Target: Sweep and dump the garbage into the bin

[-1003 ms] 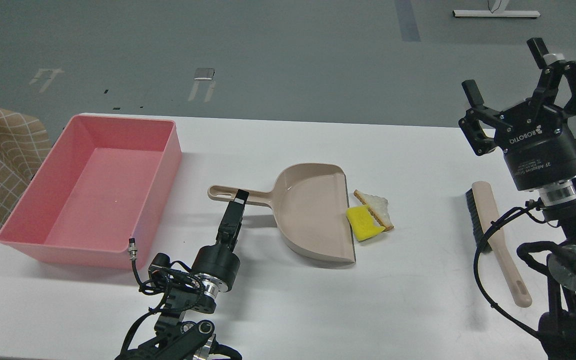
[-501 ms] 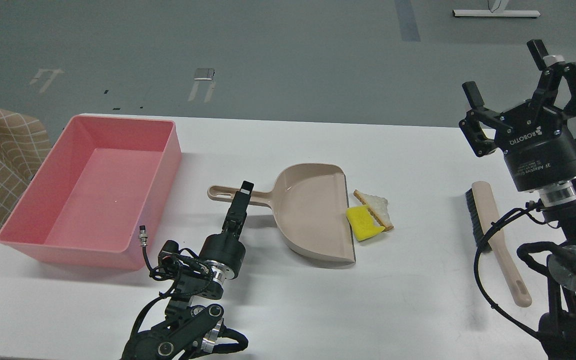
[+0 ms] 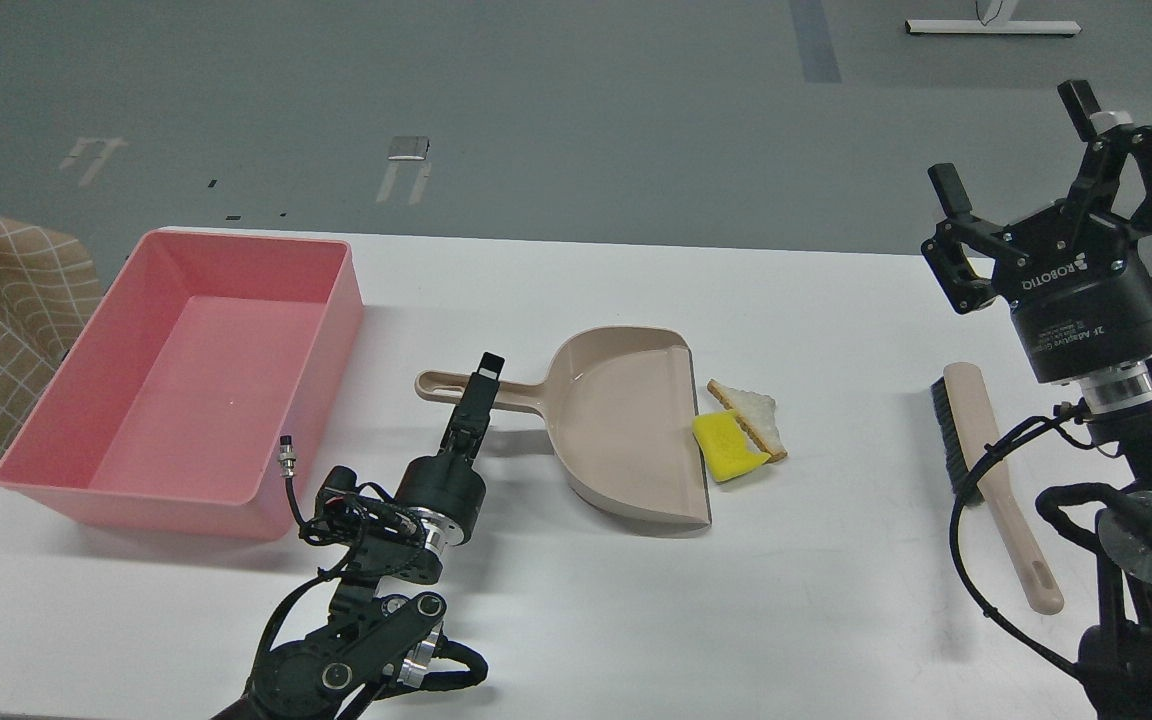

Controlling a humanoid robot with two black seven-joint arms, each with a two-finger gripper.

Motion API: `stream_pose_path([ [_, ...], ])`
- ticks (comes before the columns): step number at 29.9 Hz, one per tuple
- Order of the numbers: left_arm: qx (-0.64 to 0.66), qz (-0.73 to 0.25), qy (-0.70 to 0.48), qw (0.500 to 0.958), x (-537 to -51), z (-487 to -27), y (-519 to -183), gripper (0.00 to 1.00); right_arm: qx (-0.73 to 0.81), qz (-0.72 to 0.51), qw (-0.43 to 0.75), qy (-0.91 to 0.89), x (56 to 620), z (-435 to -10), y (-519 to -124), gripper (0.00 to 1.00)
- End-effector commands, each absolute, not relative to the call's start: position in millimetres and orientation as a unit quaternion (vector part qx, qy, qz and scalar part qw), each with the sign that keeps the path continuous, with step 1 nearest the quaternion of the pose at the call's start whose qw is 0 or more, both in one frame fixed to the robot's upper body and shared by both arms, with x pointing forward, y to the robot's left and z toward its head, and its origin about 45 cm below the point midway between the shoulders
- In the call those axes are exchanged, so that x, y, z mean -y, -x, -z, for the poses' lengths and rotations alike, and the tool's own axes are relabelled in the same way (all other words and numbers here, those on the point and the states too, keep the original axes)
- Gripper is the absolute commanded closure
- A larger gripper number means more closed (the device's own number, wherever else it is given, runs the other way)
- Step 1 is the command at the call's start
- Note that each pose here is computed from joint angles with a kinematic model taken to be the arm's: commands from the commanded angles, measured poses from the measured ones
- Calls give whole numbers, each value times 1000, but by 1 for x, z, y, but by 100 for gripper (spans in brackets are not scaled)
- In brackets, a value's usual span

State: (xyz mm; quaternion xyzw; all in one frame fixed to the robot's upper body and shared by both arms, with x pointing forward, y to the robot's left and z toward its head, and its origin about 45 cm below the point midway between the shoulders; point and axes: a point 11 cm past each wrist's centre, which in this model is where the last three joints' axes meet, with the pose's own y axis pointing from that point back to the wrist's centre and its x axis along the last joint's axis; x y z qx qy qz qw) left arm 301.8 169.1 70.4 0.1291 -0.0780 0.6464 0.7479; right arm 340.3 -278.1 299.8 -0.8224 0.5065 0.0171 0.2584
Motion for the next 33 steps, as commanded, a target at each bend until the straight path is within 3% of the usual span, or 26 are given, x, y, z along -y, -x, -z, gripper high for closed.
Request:
stream_pose_path([
  [1,82,-645,-131,748,-170,-69,-302,12,-506,-17,259,822,278,-300,-340,0],
  [6,87,-629,-140,759,-162,-65,-299,29,-507,-18,257,822,278,-299,-341,0],
  [26,87,-627,-142,761,-161,-65,-300,41,-511,-23,254,821,280,-295,-342,0],
  [33,87,-627,-143,761,-161,-65,-300,51,-511,-15,245,824,284,-297,-342,0],
])
